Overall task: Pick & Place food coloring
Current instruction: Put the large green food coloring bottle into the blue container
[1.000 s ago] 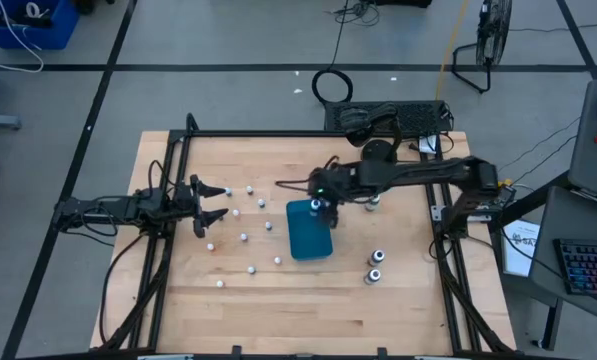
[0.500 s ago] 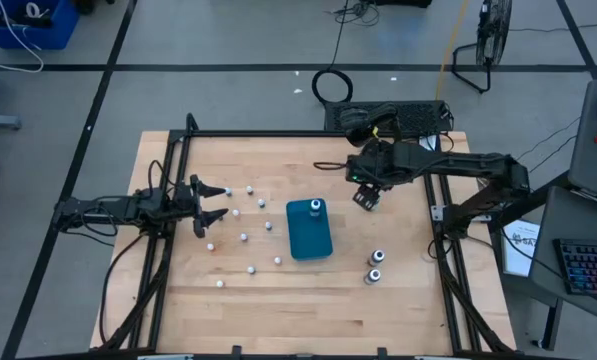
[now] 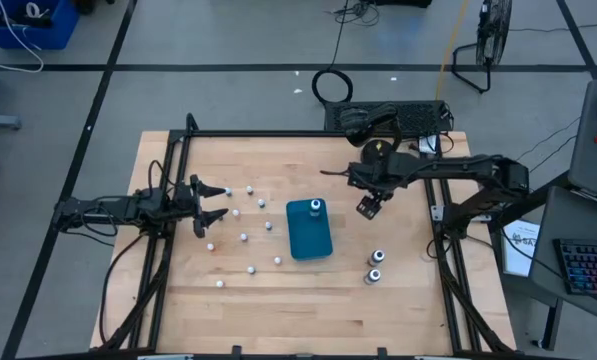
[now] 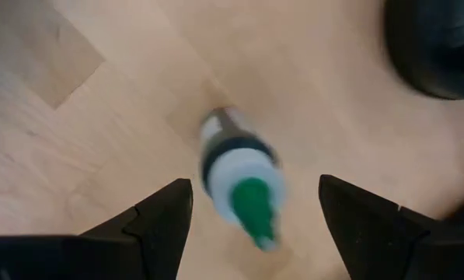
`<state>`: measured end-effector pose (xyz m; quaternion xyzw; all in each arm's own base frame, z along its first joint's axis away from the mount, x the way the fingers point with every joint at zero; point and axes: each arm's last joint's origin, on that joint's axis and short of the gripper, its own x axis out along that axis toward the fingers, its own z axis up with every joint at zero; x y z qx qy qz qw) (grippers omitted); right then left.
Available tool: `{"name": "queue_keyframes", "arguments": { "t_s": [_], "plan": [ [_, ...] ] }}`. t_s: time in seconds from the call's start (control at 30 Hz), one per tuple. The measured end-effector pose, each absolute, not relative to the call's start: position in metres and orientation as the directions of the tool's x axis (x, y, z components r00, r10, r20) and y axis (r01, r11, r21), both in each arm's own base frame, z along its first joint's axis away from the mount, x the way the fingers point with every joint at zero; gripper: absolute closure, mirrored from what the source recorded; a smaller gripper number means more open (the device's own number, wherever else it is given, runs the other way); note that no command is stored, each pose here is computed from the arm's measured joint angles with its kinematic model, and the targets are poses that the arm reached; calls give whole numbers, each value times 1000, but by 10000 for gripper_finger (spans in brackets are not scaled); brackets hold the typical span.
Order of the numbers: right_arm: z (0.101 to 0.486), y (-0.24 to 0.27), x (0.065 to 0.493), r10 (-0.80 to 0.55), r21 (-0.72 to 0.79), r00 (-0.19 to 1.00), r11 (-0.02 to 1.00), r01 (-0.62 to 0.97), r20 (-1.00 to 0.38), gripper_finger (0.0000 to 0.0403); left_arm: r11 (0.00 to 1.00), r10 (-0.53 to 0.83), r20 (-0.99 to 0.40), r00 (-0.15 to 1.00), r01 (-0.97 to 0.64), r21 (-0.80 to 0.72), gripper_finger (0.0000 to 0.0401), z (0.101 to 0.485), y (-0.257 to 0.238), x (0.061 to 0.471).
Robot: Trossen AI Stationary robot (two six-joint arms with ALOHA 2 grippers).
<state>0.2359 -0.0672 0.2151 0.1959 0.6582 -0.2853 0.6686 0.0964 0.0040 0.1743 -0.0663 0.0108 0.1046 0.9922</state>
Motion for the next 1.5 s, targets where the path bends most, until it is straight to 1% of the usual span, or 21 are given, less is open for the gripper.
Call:
{"name": "queue_keyframes", "arguments": {
  "t_s": [0.13,0.2,0.57,0.67,0.73,0.9,0.93,1.17,1.27,1.33,1.43,1.5],
  "plan": [
    [200,-69,235,-86,-53,20,763,645,-996,138,969,206,-35,978,-209,-129,93,174,4,96],
    [196,-70,234,-85,-47,28,762,645,-996,138,969,206,-35,978,-209,-129,93,174,4,96],
    [195,-77,233,-93,-47,34,746,664,-995,143,969,206,-35,978,-209,-129,93,174,4,96],
    [195,-79,233,-97,-46,39,741,670,-994,162,969,206,-35,978,-209,-129,93,174,4,96],
    [195,-81,233,-101,-43,48,741,670,-994,183,969,206,-35,978,-209,-129,93,174,4,96],
    [195,-82,234,-104,-43,56,760,649,-993,263,969,206,-35,978,-209,-129,93,174,4,96],
    [195,-82,234,-103,-43,56,766,641,-993,269,969,206,-35,978,-209,-129,93,174,4,96],
    [197,-74,239,-104,-38,76,800,598,-992,269,969,206,-35,978,-209,-129,93,174,4,96],
    [210,-67,249,-112,-23,124,827,562,-986,269,969,206,-35,978,-209,-129,93,174,4,96],
    [226,-61,259,-129,-20,168,845,534,-977,269,969,206,-35,978,-209,-129,93,174,4,96],
    [260,-49,273,-184,-43,244,871,490,-952,269,969,206,-35,978,-209,-129,93,174,4,96],
    [286,-38,282,-218,-51,318,886,460,-923,269,969,206,-35,978,-209,-129,93,174,4,96]
  ]
}}
